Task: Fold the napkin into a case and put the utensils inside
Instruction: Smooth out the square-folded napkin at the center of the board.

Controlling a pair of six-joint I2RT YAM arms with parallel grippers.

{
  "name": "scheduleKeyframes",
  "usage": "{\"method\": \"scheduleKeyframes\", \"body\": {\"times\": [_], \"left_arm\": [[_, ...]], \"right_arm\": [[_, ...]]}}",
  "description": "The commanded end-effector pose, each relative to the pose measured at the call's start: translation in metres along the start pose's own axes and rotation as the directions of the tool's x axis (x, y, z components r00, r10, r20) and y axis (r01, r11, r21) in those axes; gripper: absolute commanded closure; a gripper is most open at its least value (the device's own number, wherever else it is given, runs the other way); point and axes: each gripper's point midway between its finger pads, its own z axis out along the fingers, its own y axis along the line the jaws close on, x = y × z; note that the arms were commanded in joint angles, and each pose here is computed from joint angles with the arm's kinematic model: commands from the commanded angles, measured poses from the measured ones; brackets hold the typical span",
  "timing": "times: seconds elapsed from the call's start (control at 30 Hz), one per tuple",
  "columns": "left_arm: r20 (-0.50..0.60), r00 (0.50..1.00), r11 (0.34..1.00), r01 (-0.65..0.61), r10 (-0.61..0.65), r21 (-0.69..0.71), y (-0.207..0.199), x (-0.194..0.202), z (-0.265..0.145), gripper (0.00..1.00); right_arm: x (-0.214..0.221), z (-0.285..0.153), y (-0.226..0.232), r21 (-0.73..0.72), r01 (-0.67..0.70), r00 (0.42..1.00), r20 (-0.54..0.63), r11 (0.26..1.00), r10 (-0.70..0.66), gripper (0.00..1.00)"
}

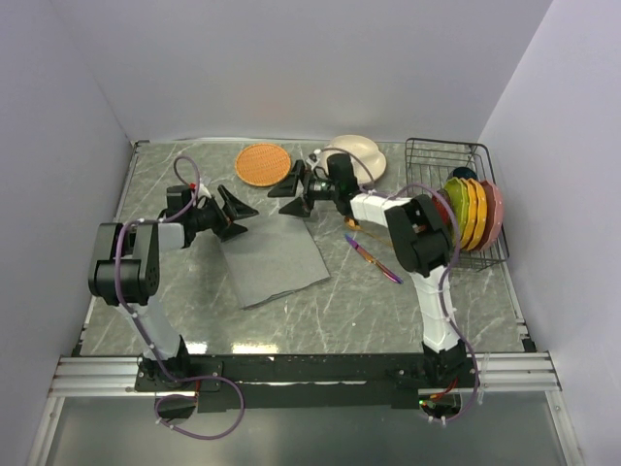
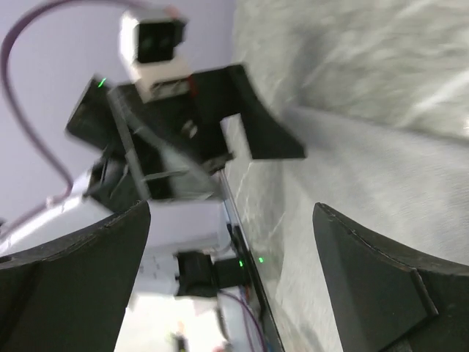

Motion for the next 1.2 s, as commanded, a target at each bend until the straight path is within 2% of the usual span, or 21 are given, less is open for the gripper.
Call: {"method": "scheduleKeyframes", "body": {"times": [0.0,0.1,0.2,0.33,0.47,0.6,0.67,0.7,0.73,0.8,0.9,0.93,0.97,1.0,1.03,1.13,1.17], "left_arm": [[0.043,0.999,0.998,-0.005,0.002,0.064,-0.021,-0.024,0.008,0.01],[0.031,0.999,0.996,0.02,-0.023,0.086,-0.028,-0.024,0.02,0.01],[0.028,0.999,0.998,0.038,-0.04,0.056,-0.013,-0.026,0.025,0.01],[0.029,0.991,0.991,0.131,-0.13,-0.016,0.026,-0.022,0.021,0.01],[0.04,0.977,0.972,0.211,-0.208,-0.103,0.066,-0.014,0.006,0.01],[-0.008,0.975,0.97,0.221,-0.223,-0.103,0.065,-0.005,-0.002,0.01],[-0.029,0.994,0.993,0.101,-0.102,-0.062,0.039,-0.008,-0.013,0.01],[-0.048,0.995,0.991,0.086,-0.091,-0.098,0.032,-0.009,-0.02,0.01],[-0.015,0.999,0.99,-0.054,0.052,-0.13,0.021,-0.023,-0.029,0.01],[0.008,0.982,0.967,-0.185,0.189,-0.177,0.002,-0.048,-0.042,0.01],[-0.024,0.899,0.85,-0.422,0.437,-0.315,0.0,-0.077,-0.064,0.01],[-0.097,0.851,0.787,-0.516,0.516,-0.339,0.011,-0.075,-0.07,0.01],[-0.124,0.817,0.748,-0.568,0.563,-0.343,0.009,-0.083,-0.072,0.01],[-0.207,0.732,0.664,-0.679,0.65,-0.313,0.022,-0.083,-0.071,0.01],[-0.27,0.717,0.657,-0.697,0.642,-0.288,0.027,-0.072,-0.072,0.01],[-0.343,0.647,0.618,-0.759,0.681,-0.203,0.034,-0.071,-0.063,0.01],[-0.361,0.644,0.623,-0.759,0.675,-0.189,0.033,-0.071,-0.061,0.01]], "right_arm": [[-0.025,0.023,0.008,-0.046,-0.041,0.996,0.075,0.998,0.045,0.0],[-0.024,0.032,-0.008,-0.023,-0.066,0.994,0.084,0.998,0.068,0.0],[-0.029,0.032,-0.039,0.064,-0.107,0.987,0.125,0.992,0.098,0.0],[-0.039,0.018,-0.075,0.133,-0.18,0.97,0.189,0.975,0.154,0.0],[-0.032,0.012,-0.113,0.248,-0.238,0.962,0.19,0.939,0.194,0.0],[-0.029,0.011,-0.109,0.271,-0.185,0.977,0.156,0.945,0.146,0.0],[-0.033,0.011,-0.085,0.233,-0.102,0.99,0.123,0.967,0.074,0.0],[-0.035,0.011,-0.073,0.215,-0.066,0.993,0.108,0.974,0.044,0.0],[-0.033,0.01,-0.06,0.196,-0.008,0.997,0.074,0.98,-0.007,0.0],[-0.034,0.002,-0.027,0.165,0.053,0.997,0.044,0.985,-0.061,0.0],[-0.023,-0.019,0.004,0.168,0.148,0.989,-0.006,0.975,-0.149,0.0],[-0.02,-0.033,0.015,0.203,0.192,0.981,-0.008,0.96,-0.195,0.0],[-0.009,-0.041,0.006,0.236,0.186,0.982,-0.02,0.954,-0.186,0.0],[-0.003,-0.049,0.002,0.257,0.215,0.976,-0.035,0.942,-0.214,0.0],[0.007,-0.061,0.004,0.29,0.211,0.977,-0.052,0.934,-0.205,0.0],[0.033,-0.086,-0.02,0.383,0.207,0.978,-0.101,0.9,-0.182,0.0],[0.043,-0.093,-0.032,0.407,0.195,0.98,-0.113,0.892,-0.162,0.0]]}}
